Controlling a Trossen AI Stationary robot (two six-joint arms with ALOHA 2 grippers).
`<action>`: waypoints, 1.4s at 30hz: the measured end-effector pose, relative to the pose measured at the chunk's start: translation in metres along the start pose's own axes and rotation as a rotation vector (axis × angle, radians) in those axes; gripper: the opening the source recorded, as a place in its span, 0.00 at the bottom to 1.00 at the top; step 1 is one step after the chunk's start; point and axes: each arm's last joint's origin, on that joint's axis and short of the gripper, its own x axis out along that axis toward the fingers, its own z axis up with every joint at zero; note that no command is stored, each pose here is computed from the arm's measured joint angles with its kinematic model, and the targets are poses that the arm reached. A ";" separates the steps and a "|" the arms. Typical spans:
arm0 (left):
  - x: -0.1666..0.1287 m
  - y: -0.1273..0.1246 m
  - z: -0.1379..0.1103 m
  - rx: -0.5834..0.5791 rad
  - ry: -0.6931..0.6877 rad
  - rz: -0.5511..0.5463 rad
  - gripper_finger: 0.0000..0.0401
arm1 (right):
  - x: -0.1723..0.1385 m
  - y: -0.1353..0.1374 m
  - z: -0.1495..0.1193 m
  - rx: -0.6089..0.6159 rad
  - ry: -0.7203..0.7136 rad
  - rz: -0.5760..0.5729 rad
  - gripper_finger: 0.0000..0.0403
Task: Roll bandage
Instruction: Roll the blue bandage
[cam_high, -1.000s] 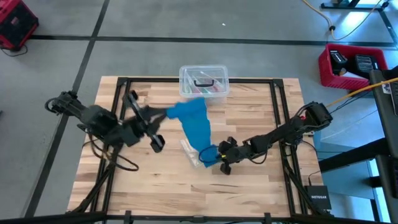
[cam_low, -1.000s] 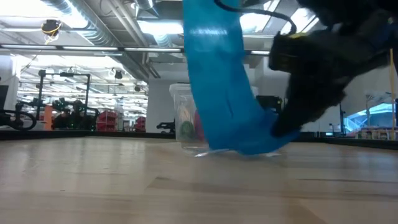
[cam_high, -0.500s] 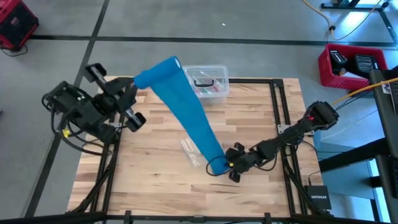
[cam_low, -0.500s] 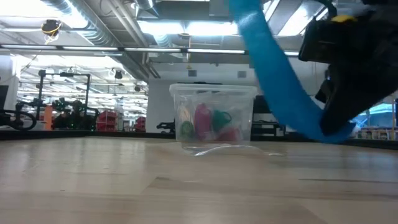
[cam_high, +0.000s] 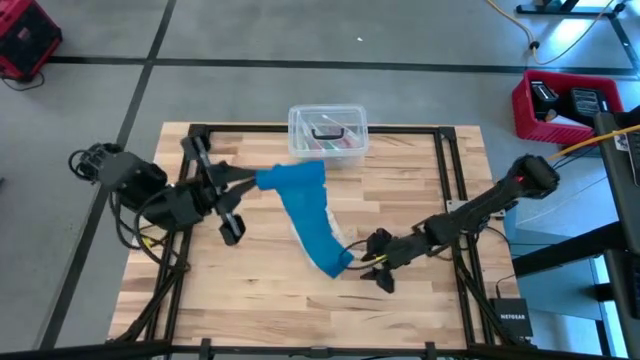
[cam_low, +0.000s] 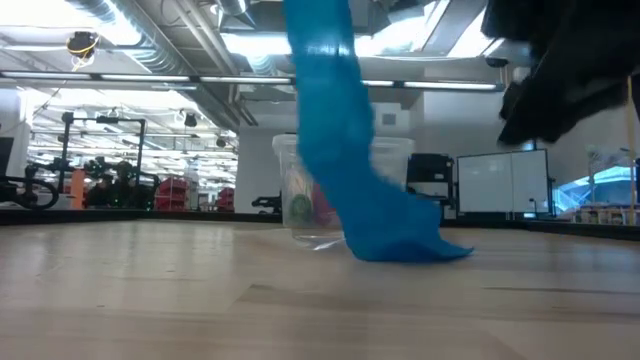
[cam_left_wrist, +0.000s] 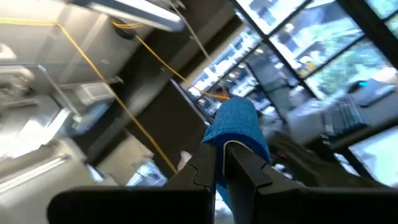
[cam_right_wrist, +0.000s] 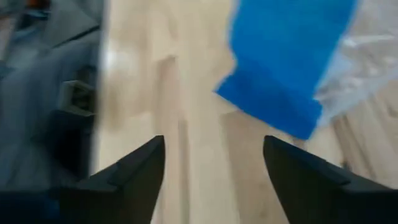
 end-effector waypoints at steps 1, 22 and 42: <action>0.000 -0.003 -0.001 -0.006 0.011 -0.020 0.03 | -0.007 0.002 0.003 -0.033 -0.015 0.022 0.70; 0.017 -0.051 -0.013 -0.133 -0.071 -0.167 0.03 | -0.057 0.028 0.103 -0.638 -0.970 0.055 0.74; 0.018 -0.052 -0.012 -0.129 -0.083 -0.148 0.03 | -0.031 0.047 0.138 -0.855 -0.679 -0.152 0.09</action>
